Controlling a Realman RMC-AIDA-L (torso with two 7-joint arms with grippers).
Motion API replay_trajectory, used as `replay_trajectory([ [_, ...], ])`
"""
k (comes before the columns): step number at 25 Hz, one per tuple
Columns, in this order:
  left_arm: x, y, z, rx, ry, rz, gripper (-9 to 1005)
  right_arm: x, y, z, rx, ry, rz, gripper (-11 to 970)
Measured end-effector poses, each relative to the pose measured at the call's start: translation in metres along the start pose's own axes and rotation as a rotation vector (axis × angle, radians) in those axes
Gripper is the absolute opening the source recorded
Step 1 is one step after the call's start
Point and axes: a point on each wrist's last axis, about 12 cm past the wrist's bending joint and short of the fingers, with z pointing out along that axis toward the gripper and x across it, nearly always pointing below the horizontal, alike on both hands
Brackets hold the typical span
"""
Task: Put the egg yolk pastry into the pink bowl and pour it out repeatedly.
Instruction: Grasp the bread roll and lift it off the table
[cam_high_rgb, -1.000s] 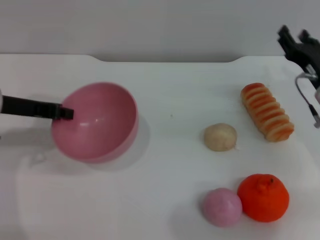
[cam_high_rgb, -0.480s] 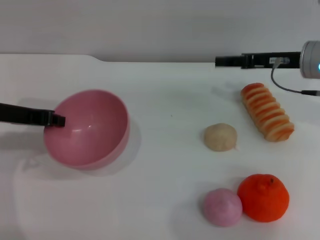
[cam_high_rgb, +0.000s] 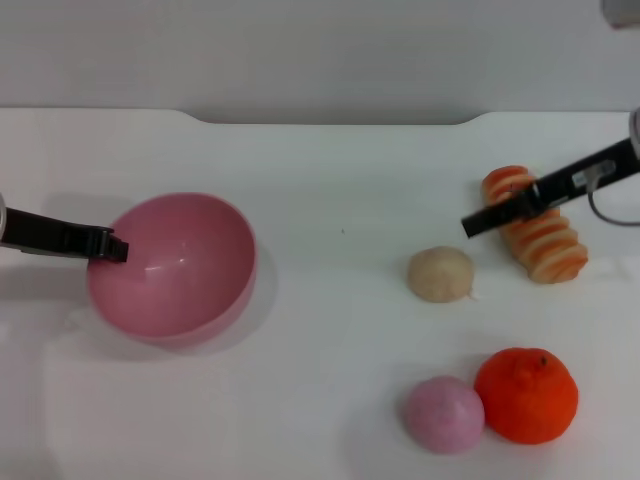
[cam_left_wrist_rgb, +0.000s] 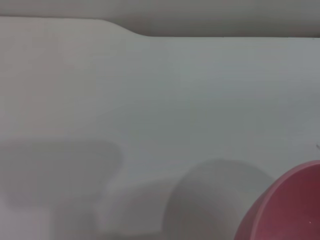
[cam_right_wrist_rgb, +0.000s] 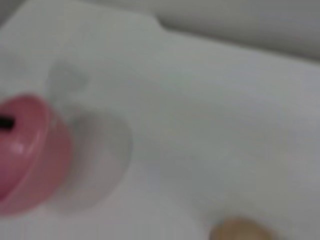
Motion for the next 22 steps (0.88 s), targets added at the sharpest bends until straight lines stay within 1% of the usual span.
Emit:
replay_trajectory([
  [5,-0.003,-0.002,0.000,0.005,-0.009,0.005,14,0.009,0.001,0.024,0.014,0.079,-0.006,614],
  [10,-0.004,-0.004,0.001,0.008,-0.012,0.013,15,0.012,0.000,0.050,0.064,0.097,-0.027,614],
  [19,-0.005,-0.005,0.001,0.012,-0.015,0.014,16,0.007,0.003,0.080,0.141,0.104,-0.077,607],
  [22,-0.005,-0.005,0.001,0.012,-0.016,0.014,16,0.007,0.005,0.082,0.146,0.107,-0.093,599],
])
